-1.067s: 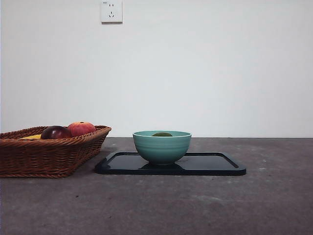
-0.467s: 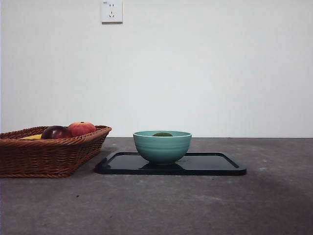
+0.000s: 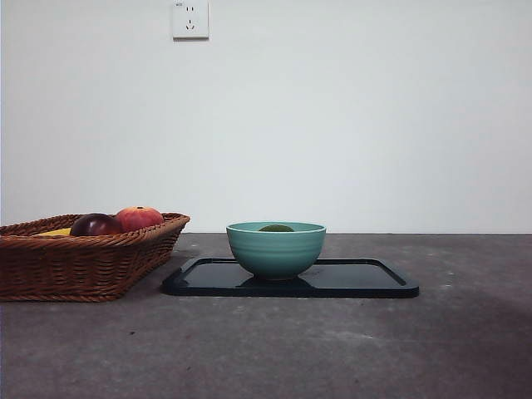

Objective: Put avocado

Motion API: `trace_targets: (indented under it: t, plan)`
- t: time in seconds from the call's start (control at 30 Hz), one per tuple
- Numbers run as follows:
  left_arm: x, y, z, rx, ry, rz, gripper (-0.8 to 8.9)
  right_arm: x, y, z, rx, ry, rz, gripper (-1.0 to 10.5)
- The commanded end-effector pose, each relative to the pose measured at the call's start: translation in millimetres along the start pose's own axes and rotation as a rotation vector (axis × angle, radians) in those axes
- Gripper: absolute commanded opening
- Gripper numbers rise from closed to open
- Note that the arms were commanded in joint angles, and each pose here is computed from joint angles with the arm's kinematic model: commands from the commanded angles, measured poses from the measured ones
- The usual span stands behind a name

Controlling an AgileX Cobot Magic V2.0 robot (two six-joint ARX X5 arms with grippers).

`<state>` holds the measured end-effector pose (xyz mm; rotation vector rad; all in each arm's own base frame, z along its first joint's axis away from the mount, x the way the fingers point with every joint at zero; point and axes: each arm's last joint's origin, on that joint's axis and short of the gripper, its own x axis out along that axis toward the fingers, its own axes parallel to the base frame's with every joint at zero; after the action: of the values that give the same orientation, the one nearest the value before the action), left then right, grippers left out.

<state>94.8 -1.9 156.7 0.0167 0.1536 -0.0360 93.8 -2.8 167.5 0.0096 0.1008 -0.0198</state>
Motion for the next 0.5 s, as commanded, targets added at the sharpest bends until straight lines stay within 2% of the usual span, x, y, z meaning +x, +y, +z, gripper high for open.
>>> trace_targets:
  t: [0.03,0.17,0.33,0.5]
  plan:
    - [2.0,0.2,-7.4,0.013,0.026,0.004,0.09,2.4,-0.2,-8.0,-0.027,0.016,0.004,0.2]
    - [2.0,0.2,-7.4,0.013,0.026,0.004,0.09,3.8,0.0,-18.0,-0.030,0.075,0.012,0.2]
    - [2.0,0.1,-7.4,0.013,0.026,0.004,0.09,3.8,-0.1,-17.8,-0.065,0.073,0.011,0.2]
    - [2.0,0.1,-7.4,0.013,0.026,0.004,0.09,3.8,0.0,-17.5,-0.065,0.070,0.012,0.2]
